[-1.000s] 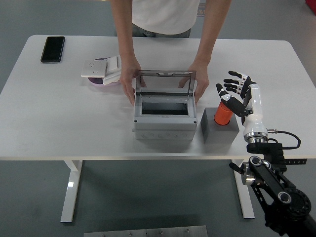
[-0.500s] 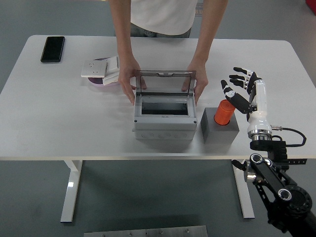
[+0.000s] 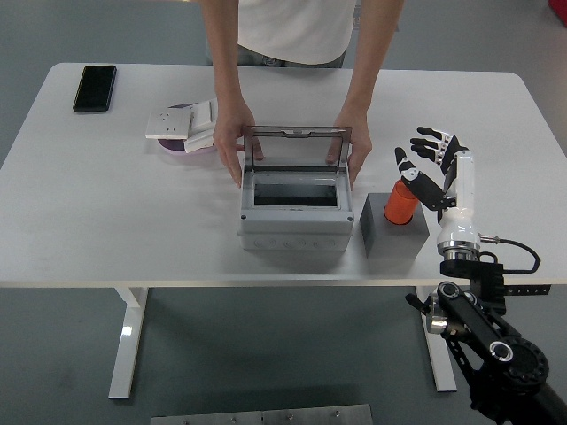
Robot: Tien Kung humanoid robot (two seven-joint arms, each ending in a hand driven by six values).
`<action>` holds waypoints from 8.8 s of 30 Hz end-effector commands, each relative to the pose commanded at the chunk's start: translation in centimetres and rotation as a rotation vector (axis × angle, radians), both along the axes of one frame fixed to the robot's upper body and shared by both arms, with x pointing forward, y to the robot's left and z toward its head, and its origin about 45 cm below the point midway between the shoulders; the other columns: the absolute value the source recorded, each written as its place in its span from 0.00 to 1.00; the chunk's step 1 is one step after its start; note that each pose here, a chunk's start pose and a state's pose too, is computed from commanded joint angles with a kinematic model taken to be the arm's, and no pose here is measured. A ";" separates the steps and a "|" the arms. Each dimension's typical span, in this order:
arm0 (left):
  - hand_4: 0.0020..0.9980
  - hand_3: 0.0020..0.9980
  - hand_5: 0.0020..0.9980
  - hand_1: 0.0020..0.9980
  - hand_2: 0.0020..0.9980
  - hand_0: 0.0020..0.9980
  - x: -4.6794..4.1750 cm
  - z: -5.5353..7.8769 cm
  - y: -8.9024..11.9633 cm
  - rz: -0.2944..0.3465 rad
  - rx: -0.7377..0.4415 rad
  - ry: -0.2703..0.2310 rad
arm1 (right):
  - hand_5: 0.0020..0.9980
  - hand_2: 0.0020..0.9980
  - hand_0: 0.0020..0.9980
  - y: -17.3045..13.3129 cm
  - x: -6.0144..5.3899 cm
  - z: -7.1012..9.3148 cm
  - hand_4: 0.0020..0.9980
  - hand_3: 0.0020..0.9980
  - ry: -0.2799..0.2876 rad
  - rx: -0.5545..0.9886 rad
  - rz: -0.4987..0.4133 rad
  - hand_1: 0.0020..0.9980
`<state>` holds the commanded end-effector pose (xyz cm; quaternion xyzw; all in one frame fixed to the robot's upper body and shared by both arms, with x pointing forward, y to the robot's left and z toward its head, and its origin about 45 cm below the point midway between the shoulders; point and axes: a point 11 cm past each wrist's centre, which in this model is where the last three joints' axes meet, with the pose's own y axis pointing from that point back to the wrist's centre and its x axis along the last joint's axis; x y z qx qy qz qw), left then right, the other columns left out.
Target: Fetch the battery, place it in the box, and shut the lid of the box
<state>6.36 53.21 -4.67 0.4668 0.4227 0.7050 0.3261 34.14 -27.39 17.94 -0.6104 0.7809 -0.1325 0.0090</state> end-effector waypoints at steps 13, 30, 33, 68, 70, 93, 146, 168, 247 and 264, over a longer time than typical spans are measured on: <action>0.39 0.55 0.00 0.74 0.57 0.61 -1.35 -0.6 -0.7 0.003 -0.021 0.033 | 0.14 0.53 0.61 0.7 -0.2 -0.9 0.81 0.59 0.009 0.001 0.008 0.56; 0.39 0.56 0.00 0.74 0.57 0.61 -0.95 -0.5 -0.7 -0.009 -0.019 0.029 | 0.14 0.53 0.64 0.6 -0.1 -3.2 0.81 0.59 0.060 -0.007 -0.007 0.58; 0.39 0.56 0.00 0.74 0.57 0.61 -0.96 -0.5 -0.7 -0.010 -0.020 0.030 | 0.13 0.54 0.65 0.8 -0.2 -3.4 0.81 0.60 0.066 -0.007 -0.002 0.60; 0.38 0.56 0.00 0.74 0.57 0.61 -0.53 -0.3 -0.5 -0.023 -0.012 0.031 | 0.10 0.60 0.66 1.6 -1.0 -5.5 0.75 0.64 0.147 -0.032 0.029 0.63; 0.38 0.56 0.00 0.74 0.57 0.61 -0.46 -0.3 -0.5 -0.024 -0.012 0.030 | 0.03 0.60 0.64 1.6 -1.0 -5.6 0.62 0.63 0.149 -0.034 0.031 0.63; 0.38 0.56 0.00 0.74 0.58 0.61 -0.08 -0.2 -0.4 -0.025 -0.008 0.024 | 0.00 0.59 0.63 1.5 -1.0 -6.0 0.30 0.59 0.180 -0.050 0.032 0.60; 0.37 0.56 0.00 0.74 0.59 0.61 0.01 -0.1 -0.2 -0.032 -0.002 0.027 | 0.00 0.33 0.40 0.4 -0.1 -4.7 0.22 0.34 0.159 -0.043 0.014 0.34; 0.37 0.56 0.00 0.74 0.60 0.61 0.27 0.0 -0.2 -0.037 -0.002 0.025 | 0.00 0.33 0.34 0.2 2.6 0.5 0.18 0.33 0.104 -0.183 0.073 0.33; 0.38 0.55 0.00 0.74 0.60 0.61 0.66 0.6 0.7 -0.031 0.021 0.008 | 0.05 0.28 0.22 11.4 3.8 5.3 0.29 0.32 0.303 -1.233 0.471 0.24; 0.39 0.55 0.00 0.74 0.60 0.61 0.81 0.6 0.7 -0.036 0.020 0.009 | 0.07 0.28 0.22 12.8 5.5 4.9 0.32 0.33 0.318 -1.149 0.442 0.23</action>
